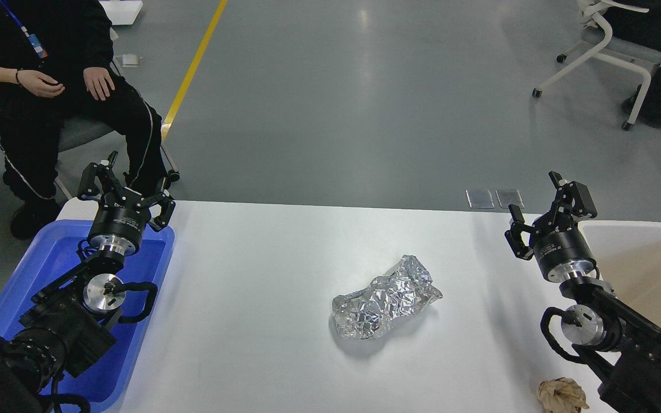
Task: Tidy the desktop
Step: 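Move the right gripper toward the crumpled silver foil wrapper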
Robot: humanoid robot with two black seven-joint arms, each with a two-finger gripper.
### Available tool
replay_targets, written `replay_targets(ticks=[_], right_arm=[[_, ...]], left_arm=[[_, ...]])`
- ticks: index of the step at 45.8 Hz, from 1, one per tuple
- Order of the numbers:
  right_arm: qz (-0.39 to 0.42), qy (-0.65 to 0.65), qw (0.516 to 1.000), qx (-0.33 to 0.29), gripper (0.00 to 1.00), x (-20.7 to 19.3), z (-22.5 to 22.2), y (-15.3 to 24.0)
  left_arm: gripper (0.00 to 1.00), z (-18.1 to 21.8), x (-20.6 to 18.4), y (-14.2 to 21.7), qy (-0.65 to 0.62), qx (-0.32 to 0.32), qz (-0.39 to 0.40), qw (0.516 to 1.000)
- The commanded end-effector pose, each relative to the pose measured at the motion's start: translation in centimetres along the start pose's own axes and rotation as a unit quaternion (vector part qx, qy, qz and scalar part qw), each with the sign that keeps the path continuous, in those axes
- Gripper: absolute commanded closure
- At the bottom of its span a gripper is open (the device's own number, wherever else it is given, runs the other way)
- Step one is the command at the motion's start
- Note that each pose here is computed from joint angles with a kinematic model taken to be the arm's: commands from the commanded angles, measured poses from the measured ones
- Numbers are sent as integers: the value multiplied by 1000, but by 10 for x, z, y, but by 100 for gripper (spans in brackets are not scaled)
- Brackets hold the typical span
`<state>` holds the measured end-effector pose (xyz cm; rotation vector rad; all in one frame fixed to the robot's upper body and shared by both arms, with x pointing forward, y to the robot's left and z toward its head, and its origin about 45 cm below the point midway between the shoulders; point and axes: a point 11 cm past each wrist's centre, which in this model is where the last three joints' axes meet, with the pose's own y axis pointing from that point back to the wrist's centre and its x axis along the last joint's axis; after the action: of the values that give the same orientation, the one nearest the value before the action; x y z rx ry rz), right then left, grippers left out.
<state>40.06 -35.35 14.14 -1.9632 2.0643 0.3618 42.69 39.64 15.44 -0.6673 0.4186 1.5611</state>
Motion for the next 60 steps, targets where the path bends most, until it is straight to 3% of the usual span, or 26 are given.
replay_targets(ticks=[1, 13, 26, 40, 53, 60], right_arm=[[5, 0, 1000, -8, 0, 4, 6, 6], [-3, 6, 1000, -22, 0, 0, 16, 13], [-126, 121, 981, -80, 0, -50, -13, 22], [-224, 375, 880, -184, 0, -37, -42, 29], [-331, 451, 792, -246, 0, -54, -54, 34], [-381, 565, 693, -236, 0, -63, -54, 31]], left_arm=[[0, 0, 0, 0, 1, 0, -1, 1000], [0, 1, 0, 0, 0, 0, 0, 1000], [0, 1, 0, 0, 0, 0, 0, 1000], [0, 0, 0, 0, 0, 0, 0, 1000], [0, 0, 0, 0, -1, 0, 0, 1000], [0, 0, 0, 0, 0, 0, 0, 1000]])
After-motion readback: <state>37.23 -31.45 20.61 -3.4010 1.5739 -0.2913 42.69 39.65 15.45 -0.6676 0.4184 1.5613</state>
